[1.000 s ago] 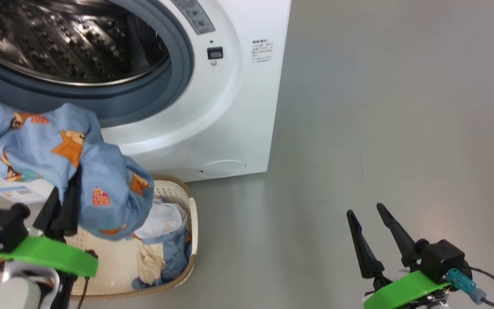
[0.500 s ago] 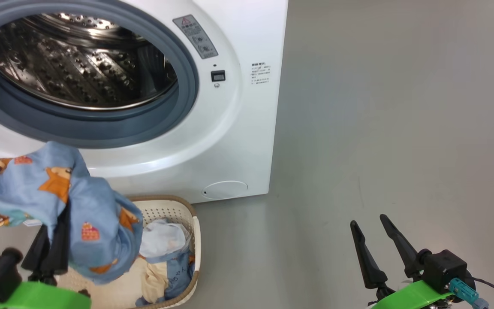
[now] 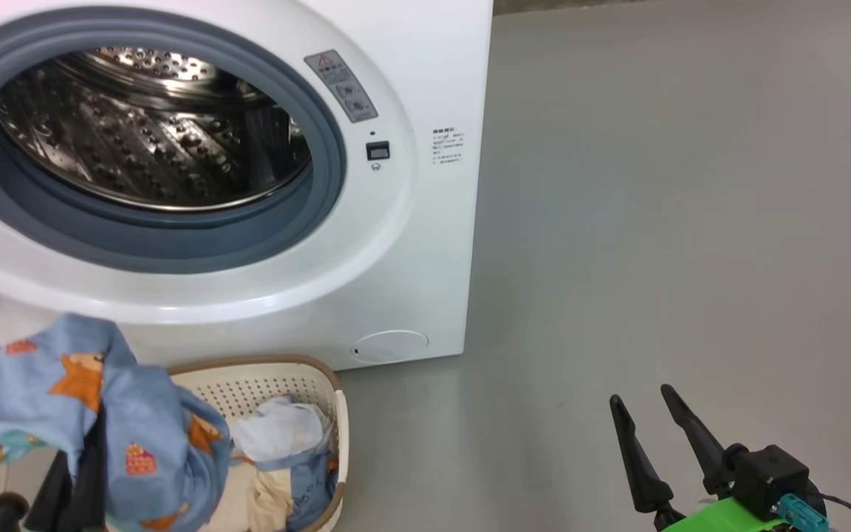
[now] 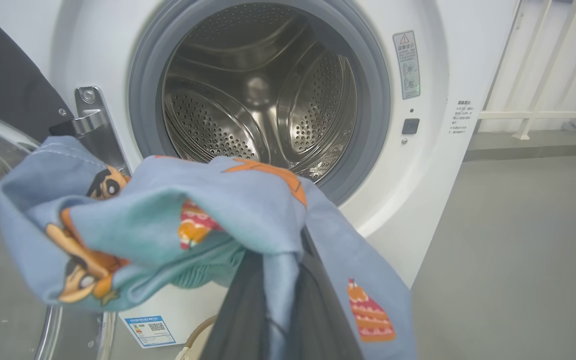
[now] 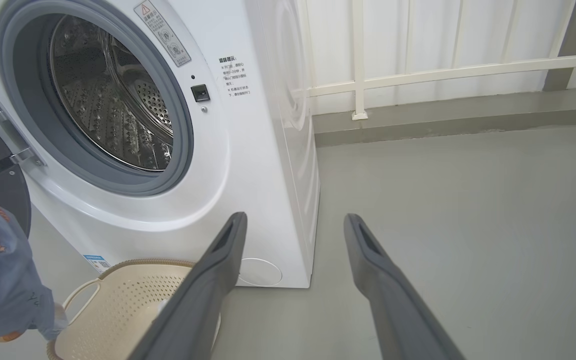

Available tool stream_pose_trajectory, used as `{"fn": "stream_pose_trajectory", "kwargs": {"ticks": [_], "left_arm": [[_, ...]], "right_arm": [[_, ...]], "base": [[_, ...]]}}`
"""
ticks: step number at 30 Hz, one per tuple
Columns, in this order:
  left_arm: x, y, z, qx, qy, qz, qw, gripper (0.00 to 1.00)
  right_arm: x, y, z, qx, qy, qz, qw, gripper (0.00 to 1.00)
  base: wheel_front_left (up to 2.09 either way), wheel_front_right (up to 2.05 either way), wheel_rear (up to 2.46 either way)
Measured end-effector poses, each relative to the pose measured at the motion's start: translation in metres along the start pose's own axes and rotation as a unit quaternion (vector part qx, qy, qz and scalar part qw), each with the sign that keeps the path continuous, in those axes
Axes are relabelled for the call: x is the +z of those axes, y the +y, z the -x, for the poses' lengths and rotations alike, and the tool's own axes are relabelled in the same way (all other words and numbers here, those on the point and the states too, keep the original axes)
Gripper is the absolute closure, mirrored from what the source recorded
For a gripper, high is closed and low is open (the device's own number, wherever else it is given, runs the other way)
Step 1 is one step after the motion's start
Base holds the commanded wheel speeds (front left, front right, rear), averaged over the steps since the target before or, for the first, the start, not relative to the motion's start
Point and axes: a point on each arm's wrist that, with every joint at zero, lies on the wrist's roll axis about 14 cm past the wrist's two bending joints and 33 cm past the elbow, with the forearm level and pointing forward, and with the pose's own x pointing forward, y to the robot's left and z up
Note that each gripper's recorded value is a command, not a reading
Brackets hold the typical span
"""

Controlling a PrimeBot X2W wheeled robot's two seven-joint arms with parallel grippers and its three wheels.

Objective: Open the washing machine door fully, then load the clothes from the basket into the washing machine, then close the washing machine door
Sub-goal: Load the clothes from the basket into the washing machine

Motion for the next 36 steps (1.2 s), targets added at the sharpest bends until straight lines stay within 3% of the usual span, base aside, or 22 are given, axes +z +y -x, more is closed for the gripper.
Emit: {"fn": "stream_pose_trajectory", "kwargs": {"ticks": [20, 36], "left_arm": [[-0.013, 0.004, 0.025, 0.025, 0.016, 0.009, 1.000, 1.00], [-0.030, 0.008, 0.019, 0.028, 0.039, 0.011, 0.999, 1.00]], "right_arm": [[0.005, -0.004, 0.014, -0.007, -0.007, 0.010, 1.000, 0.00], [-0.002, -0.010, 0.011, -0.015, 0.004, 0.013, 1.000, 0.00]], "base": [[0.00, 0.00, 0.00], [0.00, 0.00, 0.00]]}}
